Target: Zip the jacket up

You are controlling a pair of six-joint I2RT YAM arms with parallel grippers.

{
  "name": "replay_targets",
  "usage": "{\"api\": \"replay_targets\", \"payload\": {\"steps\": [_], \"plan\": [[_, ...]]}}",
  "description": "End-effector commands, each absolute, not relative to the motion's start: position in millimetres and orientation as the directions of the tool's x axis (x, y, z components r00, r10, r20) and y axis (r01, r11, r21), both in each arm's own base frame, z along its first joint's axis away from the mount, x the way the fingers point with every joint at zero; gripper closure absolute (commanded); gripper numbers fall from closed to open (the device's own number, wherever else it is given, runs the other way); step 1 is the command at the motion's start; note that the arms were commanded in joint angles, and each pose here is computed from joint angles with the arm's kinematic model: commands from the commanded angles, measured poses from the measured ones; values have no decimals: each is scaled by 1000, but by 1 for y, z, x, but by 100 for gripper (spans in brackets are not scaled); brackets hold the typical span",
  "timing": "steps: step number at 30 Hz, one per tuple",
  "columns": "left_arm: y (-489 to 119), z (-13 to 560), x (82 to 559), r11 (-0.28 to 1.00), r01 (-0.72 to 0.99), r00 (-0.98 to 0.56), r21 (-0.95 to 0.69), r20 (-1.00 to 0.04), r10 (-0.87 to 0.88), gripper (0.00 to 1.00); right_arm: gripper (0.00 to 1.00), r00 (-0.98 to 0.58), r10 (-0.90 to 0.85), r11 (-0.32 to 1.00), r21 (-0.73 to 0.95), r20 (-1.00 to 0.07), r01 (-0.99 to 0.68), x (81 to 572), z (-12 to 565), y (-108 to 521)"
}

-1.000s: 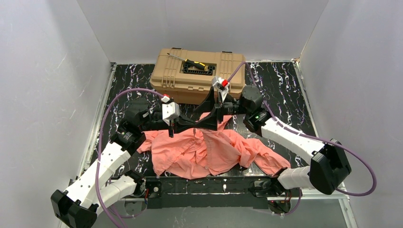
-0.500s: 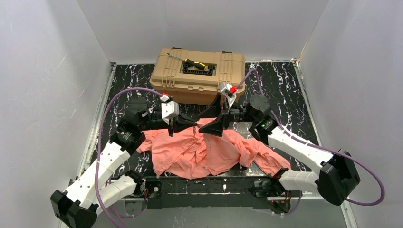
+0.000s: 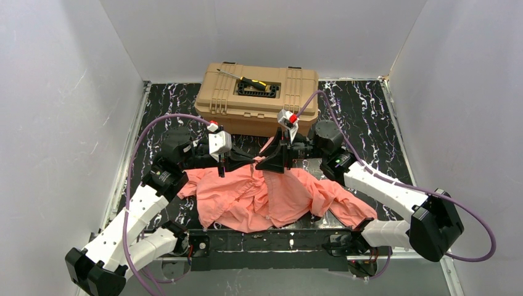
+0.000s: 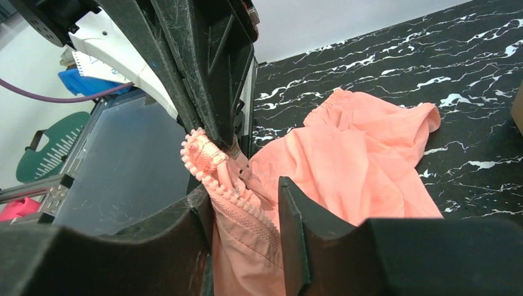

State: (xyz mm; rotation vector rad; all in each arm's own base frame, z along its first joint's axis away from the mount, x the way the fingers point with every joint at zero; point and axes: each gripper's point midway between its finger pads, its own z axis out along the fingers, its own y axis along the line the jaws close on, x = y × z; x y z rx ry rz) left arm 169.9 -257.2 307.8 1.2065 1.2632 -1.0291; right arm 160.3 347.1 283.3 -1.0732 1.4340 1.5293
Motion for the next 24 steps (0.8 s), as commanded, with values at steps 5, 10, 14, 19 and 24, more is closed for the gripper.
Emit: {"api": "replay_targets", "payload": {"steps": [5, 10, 14, 19, 24], "plan": [[-254, 327, 165, 115, 986, 113, 118, -992, 49, 100, 39, -264, 75, -58, 260, -962, -964, 161, 321, 344], [-255, 328, 165, 116, 986, 111, 116, -993, 46, 100, 37, -264, 93, -68, 258, -960, -964, 160, 326, 346], [-255, 328, 165, 116, 986, 113, 118, -993, 45, 100, 49, -277, 85, -78, 271, -957, -959, 159, 322, 347], [-255, 327, 165, 117, 987, 109, 114, -993, 46, 100, 90, -294, 72, -88, 287, -953, -954, 157, 317, 348], [-254, 328, 166, 121, 986, 108, 113, -993, 47, 100, 99, -324, 21, -60, 322, -946, -945, 157, 298, 345]]}}
